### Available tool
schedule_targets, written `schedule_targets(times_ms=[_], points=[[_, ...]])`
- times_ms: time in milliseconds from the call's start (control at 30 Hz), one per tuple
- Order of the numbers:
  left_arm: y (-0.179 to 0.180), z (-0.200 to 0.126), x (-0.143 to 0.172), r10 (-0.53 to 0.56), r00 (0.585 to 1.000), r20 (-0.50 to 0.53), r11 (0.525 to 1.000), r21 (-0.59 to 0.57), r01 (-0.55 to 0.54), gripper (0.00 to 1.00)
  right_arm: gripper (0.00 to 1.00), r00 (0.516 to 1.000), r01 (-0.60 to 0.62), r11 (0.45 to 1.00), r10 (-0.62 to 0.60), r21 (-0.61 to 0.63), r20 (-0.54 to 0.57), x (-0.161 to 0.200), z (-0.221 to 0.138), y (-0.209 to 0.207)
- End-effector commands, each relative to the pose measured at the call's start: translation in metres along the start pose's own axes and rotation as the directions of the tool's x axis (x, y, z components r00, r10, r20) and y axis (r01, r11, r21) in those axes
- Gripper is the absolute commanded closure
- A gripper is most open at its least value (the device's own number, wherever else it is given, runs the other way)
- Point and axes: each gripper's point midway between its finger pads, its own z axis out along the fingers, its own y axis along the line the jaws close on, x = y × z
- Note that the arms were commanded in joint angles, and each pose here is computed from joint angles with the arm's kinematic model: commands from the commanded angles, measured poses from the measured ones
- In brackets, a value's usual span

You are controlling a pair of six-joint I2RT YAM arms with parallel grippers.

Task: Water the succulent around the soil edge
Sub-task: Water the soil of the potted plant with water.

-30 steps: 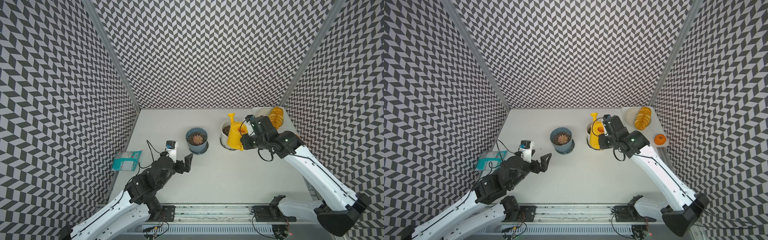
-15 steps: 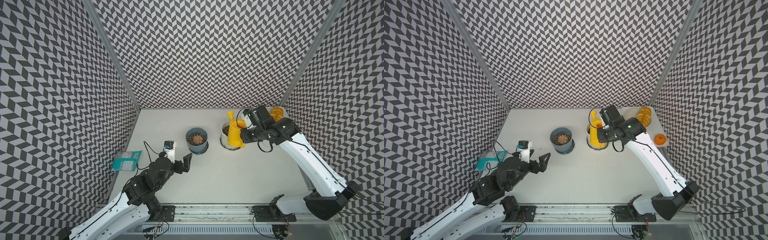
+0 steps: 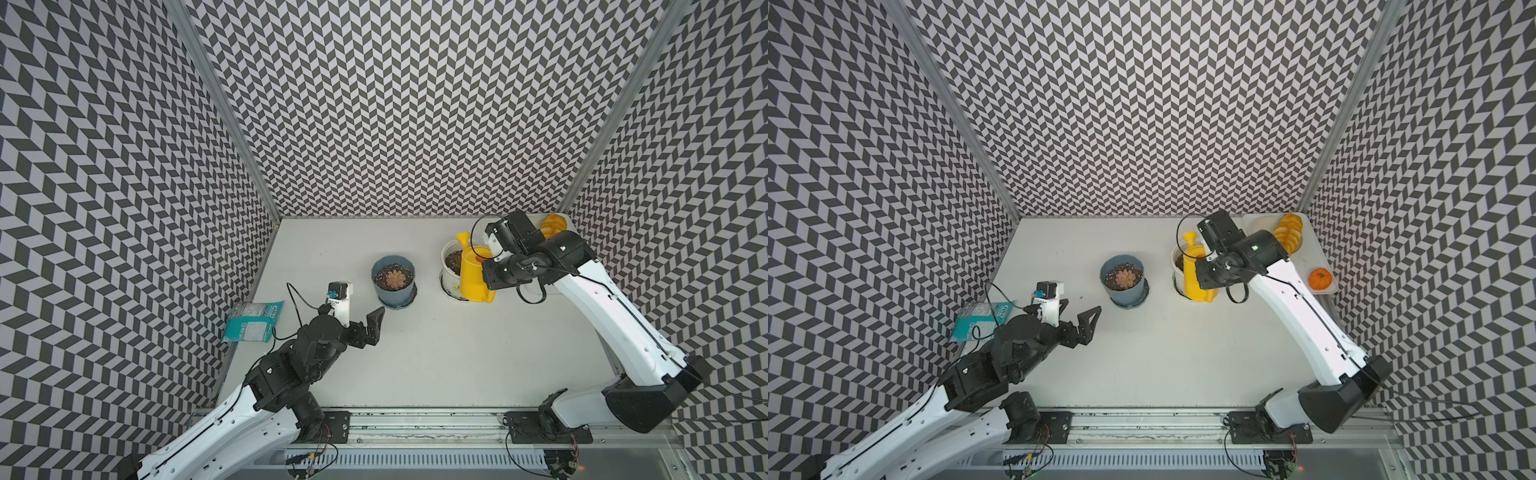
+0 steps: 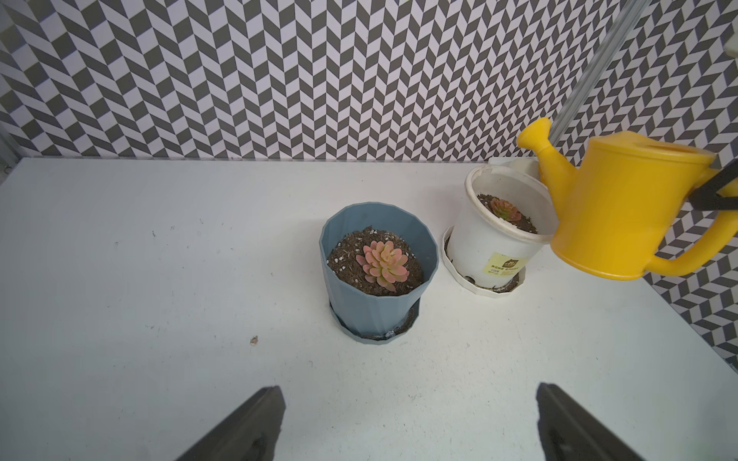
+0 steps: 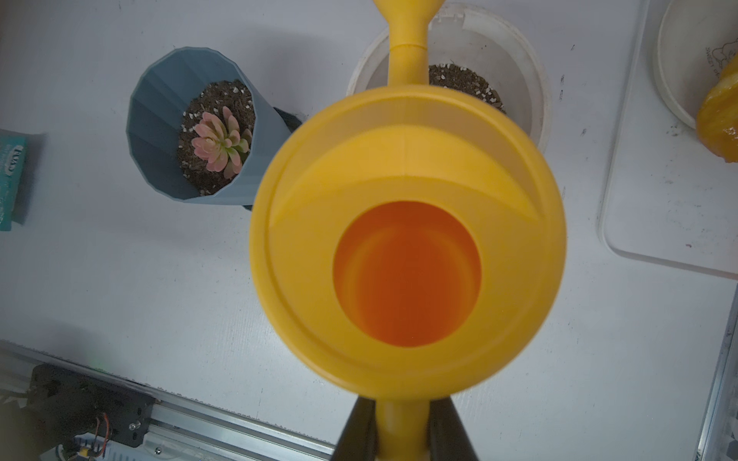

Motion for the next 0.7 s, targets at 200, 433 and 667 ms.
schedule_targets(times_ms=[200,433,667], points=[[-0.0021,-0.0023,-0.0053,-0.01,1.0,0.022,1.0,0.01,0.01,0.0,1.0,0.999,-0.027,0.999,0.028,-0.036,0.045,-0.0275,-0.0011,0.0011],[-0.003,-0.0022,-0.0044,-0.008,1.0,0.021,1.0,0.013,0.008,0.0,1.0,0.999,-0.026,0.999,0.028,-0.045,0.029,-0.0268,0.0036,0.003],[-0.0031,-0.0026,-0.0048,-0.007,1.0,0.022,1.0,0.013,0.007,0.0,1.0,1.0,-0.015,0.998,0.016,-0.066,0.023,-0.0243,0.003,0.0062]])
